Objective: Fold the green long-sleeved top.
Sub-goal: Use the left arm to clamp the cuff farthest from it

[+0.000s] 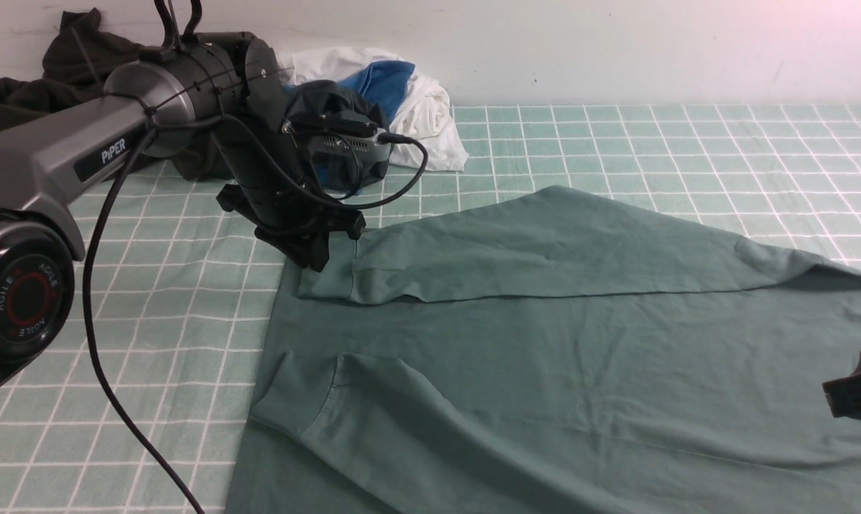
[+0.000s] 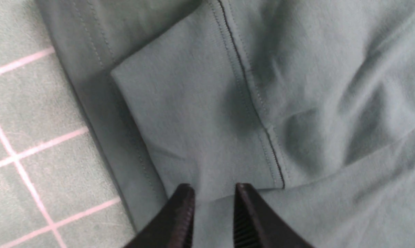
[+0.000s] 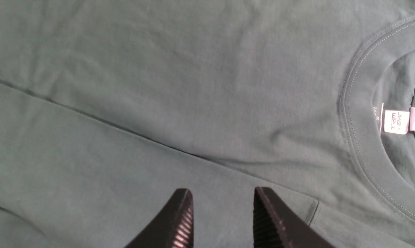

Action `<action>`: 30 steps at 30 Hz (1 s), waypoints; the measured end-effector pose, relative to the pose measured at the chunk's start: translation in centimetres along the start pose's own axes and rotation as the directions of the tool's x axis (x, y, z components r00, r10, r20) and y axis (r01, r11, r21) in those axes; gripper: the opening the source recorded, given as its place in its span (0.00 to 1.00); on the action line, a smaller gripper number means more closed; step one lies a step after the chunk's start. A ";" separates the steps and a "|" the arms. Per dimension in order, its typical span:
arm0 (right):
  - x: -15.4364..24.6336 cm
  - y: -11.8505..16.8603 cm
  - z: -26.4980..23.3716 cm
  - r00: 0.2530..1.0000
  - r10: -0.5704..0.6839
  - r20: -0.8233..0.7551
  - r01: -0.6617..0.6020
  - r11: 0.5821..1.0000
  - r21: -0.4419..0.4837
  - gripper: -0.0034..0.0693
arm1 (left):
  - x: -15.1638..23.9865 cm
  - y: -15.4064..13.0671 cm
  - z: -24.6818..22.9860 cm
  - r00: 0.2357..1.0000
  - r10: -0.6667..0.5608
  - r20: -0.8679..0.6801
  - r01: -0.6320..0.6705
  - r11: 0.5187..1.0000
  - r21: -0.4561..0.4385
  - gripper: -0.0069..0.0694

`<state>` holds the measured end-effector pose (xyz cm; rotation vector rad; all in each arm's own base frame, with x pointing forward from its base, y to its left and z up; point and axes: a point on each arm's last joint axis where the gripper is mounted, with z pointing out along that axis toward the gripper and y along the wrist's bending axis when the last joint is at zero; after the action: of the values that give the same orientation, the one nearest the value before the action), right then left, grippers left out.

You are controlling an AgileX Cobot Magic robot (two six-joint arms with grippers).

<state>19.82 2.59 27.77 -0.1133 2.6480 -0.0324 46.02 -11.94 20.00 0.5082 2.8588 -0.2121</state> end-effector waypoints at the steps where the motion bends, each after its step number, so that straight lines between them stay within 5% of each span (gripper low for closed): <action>1: 0.0 0.0 0.0 1.000 0.000 0.000 0.000 1.000 0.000 0.38 | 0.0 0.0 0.0 1.000 -0.002 0.001 0.002 1.000 0.000 0.35; 4: 0.0 0.0 0.0 1.000 0.000 0.000 0.000 1.000 0.000 0.38 | 0.0 0.1 0.9 0.999 -0.030 -0.010 0.030 1.000 0.000 0.53; 8: 0.0 0.0 0.0 1.000 0.000 0.000 0.000 1.000 0.000 0.38 | 0.1 0.3 2.2 0.998 -0.050 -0.032 0.050 0.999 0.001 0.66; 16: 0.0 0.0 0.0 1.000 0.000 0.000 0.000 1.000 0.000 0.38 | 0.3 0.5 3.7 0.996 -0.072 -0.060 0.072 0.997 0.000 0.69; 21: 0.0 0.0 0.0 1.000 0.000 0.000 0.000 1.000 0.000 0.38 | 0.3 0.5 3.7 0.995 -0.080 -0.060 0.080 0.997 -0.003 0.57; 26: 0.0 0.0 0.0 1.000 0.000 0.005 0.000 1.000 -0.001 0.38 | 0.3 -0.1 3.5 0.996 -0.076 -0.056 0.076 0.997 0.009 0.24; 30: -0.1 0.0 0.0 1.000 0.000 0.015 0.000 1.000 -0.002 0.38 | 0.0 -1.1 2.1 0.998 -0.062 -0.031 0.062 0.998 0.024 0.13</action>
<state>19.94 2.62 27.83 -0.1138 2.6328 -0.0287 46.02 -13.39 18.10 0.4314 2.9075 -0.2536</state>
